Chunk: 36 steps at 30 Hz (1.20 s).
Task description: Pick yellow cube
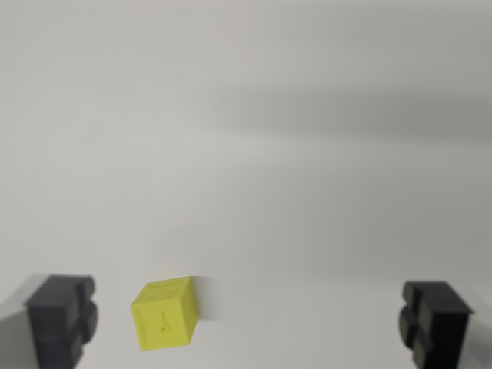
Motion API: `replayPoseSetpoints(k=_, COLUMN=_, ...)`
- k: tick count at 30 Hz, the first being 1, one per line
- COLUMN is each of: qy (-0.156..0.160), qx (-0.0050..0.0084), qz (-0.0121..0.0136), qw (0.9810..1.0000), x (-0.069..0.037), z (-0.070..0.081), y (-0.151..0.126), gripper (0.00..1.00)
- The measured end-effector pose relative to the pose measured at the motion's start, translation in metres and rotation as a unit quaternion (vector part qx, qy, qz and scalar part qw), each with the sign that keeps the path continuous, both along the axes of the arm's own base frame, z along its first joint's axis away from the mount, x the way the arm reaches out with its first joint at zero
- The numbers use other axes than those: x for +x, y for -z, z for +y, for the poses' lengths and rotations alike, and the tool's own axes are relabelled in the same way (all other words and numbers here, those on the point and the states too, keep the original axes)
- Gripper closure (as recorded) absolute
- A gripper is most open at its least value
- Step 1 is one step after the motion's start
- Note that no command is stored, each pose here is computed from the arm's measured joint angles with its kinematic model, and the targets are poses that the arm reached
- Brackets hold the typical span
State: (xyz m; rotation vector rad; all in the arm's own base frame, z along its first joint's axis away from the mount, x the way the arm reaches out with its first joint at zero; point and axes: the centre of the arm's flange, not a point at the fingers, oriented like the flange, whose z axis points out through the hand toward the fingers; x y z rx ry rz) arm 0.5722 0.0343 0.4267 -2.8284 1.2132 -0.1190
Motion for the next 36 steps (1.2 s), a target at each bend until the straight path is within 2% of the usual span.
replayPoseSetpoints(k=36, qy=-0.037, qx=-0.0061, qz=0.0156, qw=0.9992, x=-0.057, z=0.035, y=0.09, gripper=0.0)
